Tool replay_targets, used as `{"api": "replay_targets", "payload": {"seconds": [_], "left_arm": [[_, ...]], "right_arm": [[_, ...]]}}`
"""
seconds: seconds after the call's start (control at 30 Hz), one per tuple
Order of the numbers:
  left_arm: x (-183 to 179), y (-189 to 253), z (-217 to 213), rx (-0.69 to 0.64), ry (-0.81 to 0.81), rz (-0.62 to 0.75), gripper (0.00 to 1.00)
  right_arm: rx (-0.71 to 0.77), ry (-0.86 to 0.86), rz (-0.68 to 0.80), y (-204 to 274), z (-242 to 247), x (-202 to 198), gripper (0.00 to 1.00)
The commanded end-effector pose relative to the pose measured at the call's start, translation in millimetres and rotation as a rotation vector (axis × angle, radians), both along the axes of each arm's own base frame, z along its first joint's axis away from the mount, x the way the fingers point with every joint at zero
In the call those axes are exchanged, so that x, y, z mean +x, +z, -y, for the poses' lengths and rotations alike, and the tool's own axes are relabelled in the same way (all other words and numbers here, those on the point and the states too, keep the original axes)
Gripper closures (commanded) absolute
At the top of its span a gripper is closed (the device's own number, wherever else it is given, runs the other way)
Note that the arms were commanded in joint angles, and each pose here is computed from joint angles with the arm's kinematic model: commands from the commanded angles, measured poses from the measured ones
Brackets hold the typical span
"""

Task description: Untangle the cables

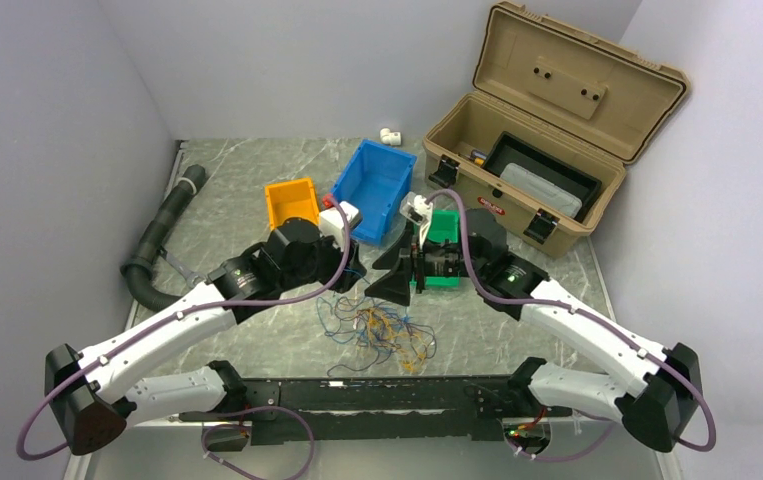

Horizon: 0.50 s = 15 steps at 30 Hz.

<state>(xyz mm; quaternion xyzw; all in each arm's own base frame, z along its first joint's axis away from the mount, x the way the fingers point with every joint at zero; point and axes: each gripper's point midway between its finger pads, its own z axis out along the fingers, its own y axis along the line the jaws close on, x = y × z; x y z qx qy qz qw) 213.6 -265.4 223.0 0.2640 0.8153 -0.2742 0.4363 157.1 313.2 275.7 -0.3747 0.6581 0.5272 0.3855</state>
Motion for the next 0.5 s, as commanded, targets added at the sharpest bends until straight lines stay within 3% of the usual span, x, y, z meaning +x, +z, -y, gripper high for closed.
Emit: {"api": "replay_targets", "payload": {"seconds": [0.0,0.2,0.37,0.47], "left_arm": [[4,27,11,-0.063,-0.033,0.048,0.54],[1,31,13,-0.079,-0.045,0.044,0.54],[10,23,8,-0.069,0.019,0.044,0.51],[17,8,0,-0.053,0.091,0.013,0.5]], "right_arm": [[0.042,0.011,0.05,9,-16,3,0.26],[0.033,-0.004,0.057,4,-30,8,0.43],[0.053,-0.052,0.08,19,-29,12,0.97],[0.052,-0.213,0.105,41,-12,29,1.0]]}}
